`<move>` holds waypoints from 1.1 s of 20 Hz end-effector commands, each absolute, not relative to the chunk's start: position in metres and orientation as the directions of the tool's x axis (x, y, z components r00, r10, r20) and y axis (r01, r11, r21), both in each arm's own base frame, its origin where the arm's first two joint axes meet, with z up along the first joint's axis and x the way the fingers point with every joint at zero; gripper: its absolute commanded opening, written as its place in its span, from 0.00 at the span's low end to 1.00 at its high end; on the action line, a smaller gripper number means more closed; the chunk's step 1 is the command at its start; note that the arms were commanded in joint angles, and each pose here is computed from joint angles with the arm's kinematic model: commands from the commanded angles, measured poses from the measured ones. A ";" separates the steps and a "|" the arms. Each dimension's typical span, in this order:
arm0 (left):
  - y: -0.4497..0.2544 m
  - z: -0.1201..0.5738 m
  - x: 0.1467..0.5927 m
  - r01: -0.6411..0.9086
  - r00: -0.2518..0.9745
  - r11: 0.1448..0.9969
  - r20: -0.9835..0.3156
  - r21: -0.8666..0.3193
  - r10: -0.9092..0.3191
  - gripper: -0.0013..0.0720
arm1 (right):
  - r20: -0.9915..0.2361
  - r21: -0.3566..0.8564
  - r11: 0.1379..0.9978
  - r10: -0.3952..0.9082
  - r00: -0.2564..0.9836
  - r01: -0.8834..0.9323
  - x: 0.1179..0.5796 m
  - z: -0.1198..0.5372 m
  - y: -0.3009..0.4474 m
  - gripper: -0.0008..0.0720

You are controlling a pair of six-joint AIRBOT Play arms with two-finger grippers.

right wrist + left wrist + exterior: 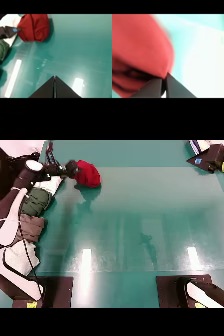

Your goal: Fold the shirts.

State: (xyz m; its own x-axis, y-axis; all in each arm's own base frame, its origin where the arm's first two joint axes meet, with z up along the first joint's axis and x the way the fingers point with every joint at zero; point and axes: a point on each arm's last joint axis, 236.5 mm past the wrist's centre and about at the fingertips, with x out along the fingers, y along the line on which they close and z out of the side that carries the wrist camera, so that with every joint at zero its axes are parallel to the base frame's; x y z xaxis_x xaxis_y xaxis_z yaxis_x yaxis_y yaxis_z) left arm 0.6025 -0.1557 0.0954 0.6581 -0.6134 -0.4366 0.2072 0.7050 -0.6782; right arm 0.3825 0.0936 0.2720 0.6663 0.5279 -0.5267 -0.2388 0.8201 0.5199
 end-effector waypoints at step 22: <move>-0.250 0.181 0.353 0.658 0.253 0.670 -0.736 -0.345 -0.628 0.75 | -0.318 0.400 0.806 0.568 0.759 -0.436 0.339 0.402 0.112 0.04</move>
State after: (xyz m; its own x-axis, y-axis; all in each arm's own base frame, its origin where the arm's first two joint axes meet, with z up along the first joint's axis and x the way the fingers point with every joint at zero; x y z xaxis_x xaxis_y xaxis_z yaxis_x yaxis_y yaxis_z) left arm 0.3432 -0.2838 0.2371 0.2479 -0.7633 -0.5966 0.7582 0.5362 -0.3710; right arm 0.3467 0.1100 0.4048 0.7716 0.5618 -0.2984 -0.4299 0.8063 0.4064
